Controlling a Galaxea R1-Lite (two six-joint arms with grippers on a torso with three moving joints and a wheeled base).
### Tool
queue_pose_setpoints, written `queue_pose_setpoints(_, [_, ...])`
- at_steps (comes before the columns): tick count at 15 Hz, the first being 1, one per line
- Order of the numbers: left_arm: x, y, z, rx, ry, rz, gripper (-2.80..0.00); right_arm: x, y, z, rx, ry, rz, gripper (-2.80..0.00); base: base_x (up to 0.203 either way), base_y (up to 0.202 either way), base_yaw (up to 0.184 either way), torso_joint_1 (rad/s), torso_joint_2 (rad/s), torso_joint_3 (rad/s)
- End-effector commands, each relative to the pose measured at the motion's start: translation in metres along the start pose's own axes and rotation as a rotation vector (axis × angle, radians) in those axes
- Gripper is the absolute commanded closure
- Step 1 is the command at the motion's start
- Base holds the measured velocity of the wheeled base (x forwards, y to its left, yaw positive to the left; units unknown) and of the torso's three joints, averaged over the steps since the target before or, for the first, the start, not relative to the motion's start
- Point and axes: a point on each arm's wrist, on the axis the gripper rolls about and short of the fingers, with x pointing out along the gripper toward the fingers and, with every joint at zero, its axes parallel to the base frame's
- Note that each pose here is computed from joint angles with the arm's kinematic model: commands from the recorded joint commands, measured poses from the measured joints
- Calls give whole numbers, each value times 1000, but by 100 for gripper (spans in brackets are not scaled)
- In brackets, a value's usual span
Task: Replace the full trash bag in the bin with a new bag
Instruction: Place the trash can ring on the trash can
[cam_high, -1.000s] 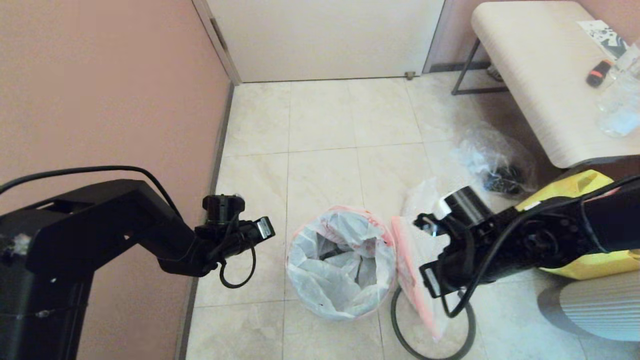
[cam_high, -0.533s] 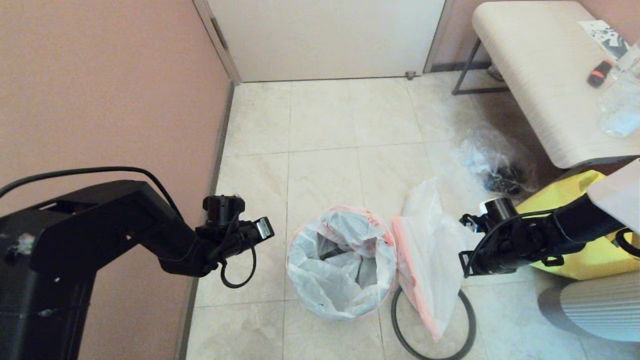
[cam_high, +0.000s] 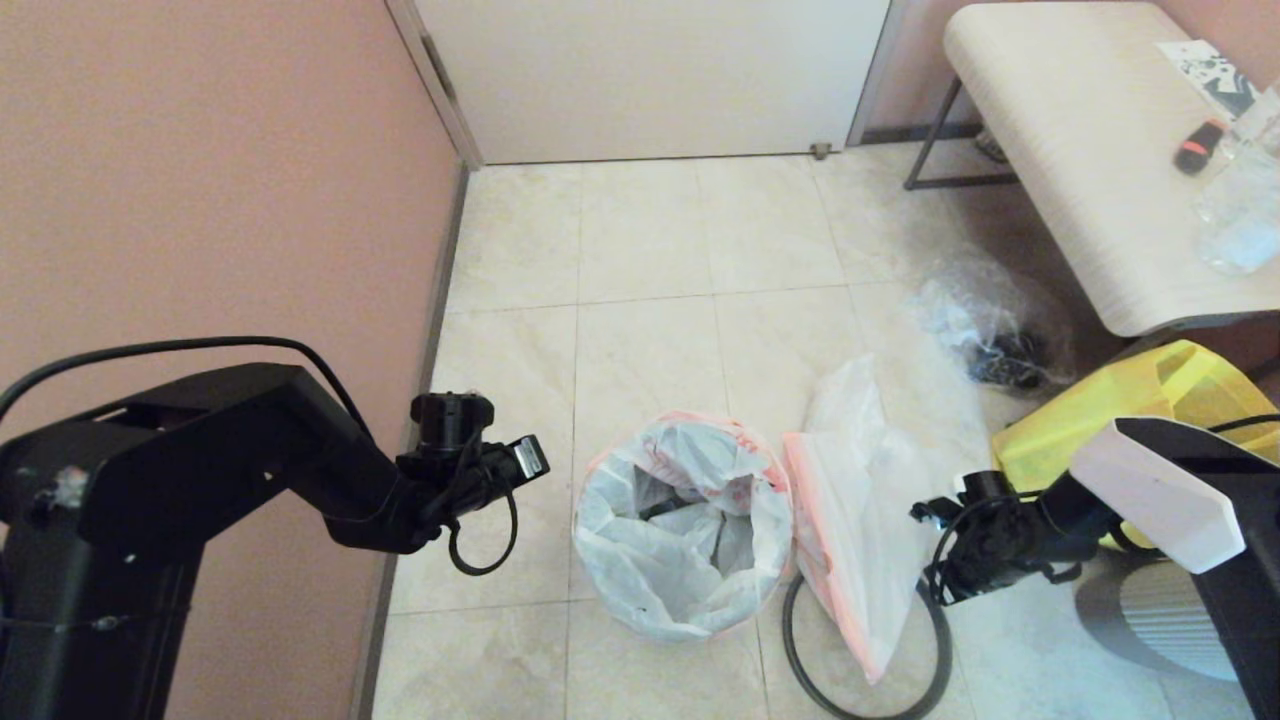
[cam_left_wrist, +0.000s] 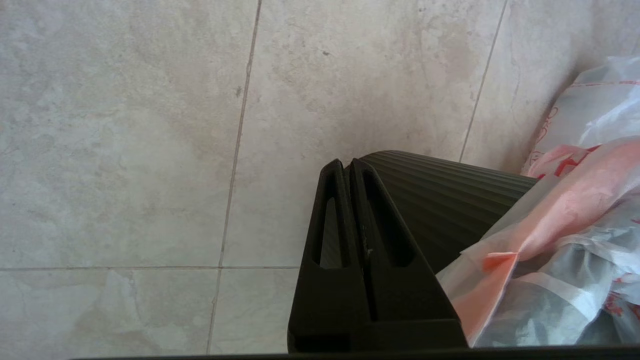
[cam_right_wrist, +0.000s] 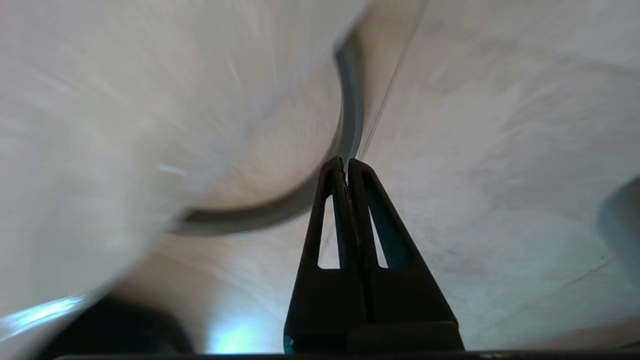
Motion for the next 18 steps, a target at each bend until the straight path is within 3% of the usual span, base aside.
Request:
queue_pose_setpoints(1, [1,0,-1,-3,-1,-1,0,28,5,-19,-7,61,14,-280,0,0,0,0,0,0])
queue_pose_setpoints(6, [1,-1,-1,13,-1,-1,0,57,8,-22,-13,25,-2,-280,0,0,0,0,0,0])
queue_pose_setpoints(12, [2,-1,-2,19,-6,8,0,90,3,-38,-87,69,-123,-280,0,0,0,0,0,0])
queue_pose_setpoints(13, [2,-1,-2,19,-6,8,0,89,3,-37,-91,71,-131,0,0,0,0,0,0,0])
queue_pose_setpoints(18, [3,0,-3,18,-4,10,0,93,5,-42,-98,98,-139,0,0,0,0,0,0,0])
